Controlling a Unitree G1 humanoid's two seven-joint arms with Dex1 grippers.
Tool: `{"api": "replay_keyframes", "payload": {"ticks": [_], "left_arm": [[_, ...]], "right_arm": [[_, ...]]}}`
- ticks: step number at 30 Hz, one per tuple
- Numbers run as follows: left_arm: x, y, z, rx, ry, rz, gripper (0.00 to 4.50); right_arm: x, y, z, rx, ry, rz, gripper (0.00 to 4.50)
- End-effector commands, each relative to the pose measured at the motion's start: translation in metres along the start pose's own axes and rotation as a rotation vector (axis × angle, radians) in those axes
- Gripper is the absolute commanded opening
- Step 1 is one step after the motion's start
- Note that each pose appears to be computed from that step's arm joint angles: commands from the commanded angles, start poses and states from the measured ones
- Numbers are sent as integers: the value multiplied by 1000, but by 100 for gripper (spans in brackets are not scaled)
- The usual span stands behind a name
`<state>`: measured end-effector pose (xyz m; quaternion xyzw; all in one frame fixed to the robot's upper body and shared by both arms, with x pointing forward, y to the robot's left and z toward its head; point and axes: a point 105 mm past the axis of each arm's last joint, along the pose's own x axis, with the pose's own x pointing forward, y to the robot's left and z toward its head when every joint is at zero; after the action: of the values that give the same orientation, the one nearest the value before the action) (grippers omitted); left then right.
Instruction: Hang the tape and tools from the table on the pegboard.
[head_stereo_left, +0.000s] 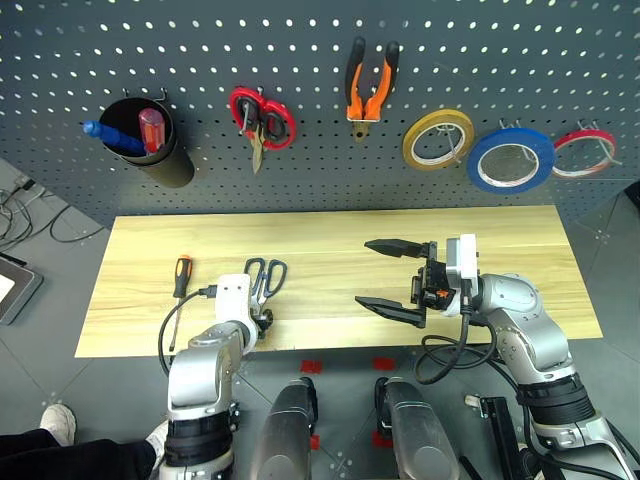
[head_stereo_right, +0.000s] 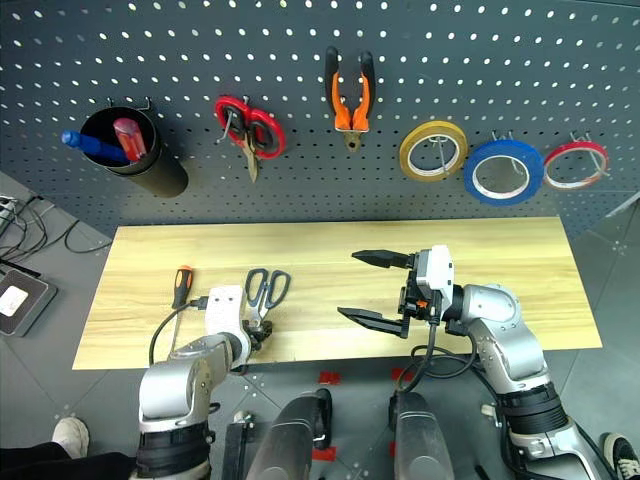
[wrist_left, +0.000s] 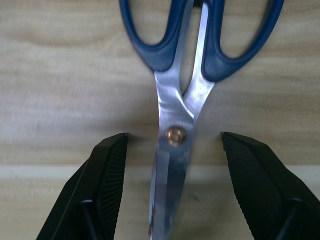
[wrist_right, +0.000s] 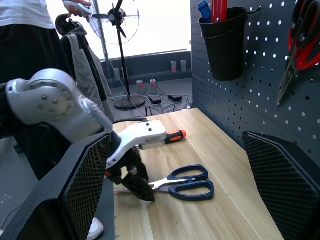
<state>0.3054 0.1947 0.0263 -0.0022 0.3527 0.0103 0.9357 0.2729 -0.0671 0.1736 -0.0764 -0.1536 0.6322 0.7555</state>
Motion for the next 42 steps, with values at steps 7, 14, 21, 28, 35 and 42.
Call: {"api": "replay_keyframes", "payload": {"ticks": [7,14,21,28,35,42], "left_arm": [[8,1,-29,3,141,-34,319],[6,-2,-33,12,163,-60,258],[5,1,-33,4,162,-55,64],[5,-1,-34,-6,160,-58,56],[0,-12,-39,-38,156,-72,56],[-16,-33,-46,-91,150,-93,56]], "right_arm": [[0,3,6,-11,-10,-13,450],[1,1,4,-8,-9,-30,450],[1,0,3,-4,-7,-36,450],[0,0,3,0,-10,-32,450],[1,-2,2,-6,-11,-30,450],[-5,-1,-22,-53,131,11,450]]}}
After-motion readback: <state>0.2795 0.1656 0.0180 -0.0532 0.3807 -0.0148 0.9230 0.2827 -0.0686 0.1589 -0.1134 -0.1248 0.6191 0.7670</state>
